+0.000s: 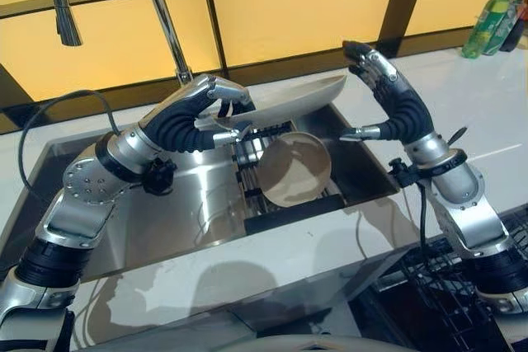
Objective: Pick up plates and place into dishwasher.
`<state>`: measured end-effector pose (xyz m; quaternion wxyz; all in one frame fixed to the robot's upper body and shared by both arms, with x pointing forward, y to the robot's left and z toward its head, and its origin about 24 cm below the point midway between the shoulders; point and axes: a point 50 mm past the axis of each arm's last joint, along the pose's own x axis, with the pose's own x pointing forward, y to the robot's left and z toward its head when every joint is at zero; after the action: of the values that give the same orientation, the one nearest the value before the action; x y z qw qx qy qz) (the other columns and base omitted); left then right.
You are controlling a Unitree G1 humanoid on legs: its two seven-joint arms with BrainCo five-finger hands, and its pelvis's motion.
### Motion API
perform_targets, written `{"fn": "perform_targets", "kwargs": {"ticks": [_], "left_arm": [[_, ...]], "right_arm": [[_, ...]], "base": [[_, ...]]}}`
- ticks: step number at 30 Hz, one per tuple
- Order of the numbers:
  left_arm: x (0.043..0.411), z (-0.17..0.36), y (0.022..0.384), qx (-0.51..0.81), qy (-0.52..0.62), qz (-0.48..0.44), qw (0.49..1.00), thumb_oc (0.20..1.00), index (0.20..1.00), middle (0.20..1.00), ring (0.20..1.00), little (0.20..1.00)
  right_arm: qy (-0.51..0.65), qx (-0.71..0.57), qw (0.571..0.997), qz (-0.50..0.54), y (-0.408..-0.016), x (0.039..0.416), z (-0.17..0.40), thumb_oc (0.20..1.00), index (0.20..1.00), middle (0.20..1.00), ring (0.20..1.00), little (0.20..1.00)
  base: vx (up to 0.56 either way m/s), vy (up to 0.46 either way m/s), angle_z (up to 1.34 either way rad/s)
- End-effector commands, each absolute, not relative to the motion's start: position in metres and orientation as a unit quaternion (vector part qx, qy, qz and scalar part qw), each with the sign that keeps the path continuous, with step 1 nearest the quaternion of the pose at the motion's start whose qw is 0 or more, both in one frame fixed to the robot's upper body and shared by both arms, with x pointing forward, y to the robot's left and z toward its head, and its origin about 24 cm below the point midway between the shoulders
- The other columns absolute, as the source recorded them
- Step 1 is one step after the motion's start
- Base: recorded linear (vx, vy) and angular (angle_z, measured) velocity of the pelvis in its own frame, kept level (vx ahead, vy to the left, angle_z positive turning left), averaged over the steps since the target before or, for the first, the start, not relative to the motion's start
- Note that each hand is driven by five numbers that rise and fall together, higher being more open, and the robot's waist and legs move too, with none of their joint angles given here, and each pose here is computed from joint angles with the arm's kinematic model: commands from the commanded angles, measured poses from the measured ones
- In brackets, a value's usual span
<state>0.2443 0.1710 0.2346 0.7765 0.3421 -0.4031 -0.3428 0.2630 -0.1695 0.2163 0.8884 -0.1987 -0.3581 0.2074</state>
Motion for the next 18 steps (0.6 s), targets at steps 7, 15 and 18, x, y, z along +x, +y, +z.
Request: {"fn": "perform_targets", "kwargs": {"ticks": [7, 15, 18], "left_arm": [[0.246, 0.249, 0.166, 0.327, -0.380, -0.412, 0.761, 0.200, 0.200, 0.200, 0.200, 0.200], [0.246, 0.251, 0.170, 0.330, -0.376, -0.418, 0.758, 0.200, 0.200, 0.200, 0.200, 0.200], [0.245, 0.254, 0.167, 0.324, -0.382, -0.425, 0.754, 0.200, 0.200, 0.200, 0.200, 0.200]], "right_arm": [[-0.429, -0.230, 0.848, 0.209, -0.163, 0.253, 0.245, 1.000, 1.000, 1.000, 1.000, 1.000], [-0.417, -0.235, 0.849, 0.224, -0.166, 0.253, 0.243, 1.000, 1.000, 1.000, 1.000, 1.000], [-0.406, -0.236, 0.842, 0.265, -0.158, 0.253, 0.243, 1.000, 1.000, 1.000, 1.000, 1.000]], "base": [[0.00, 0.000, 0.00], [0.00, 0.000, 0.00], [0.00, 0.000, 0.00]]}}
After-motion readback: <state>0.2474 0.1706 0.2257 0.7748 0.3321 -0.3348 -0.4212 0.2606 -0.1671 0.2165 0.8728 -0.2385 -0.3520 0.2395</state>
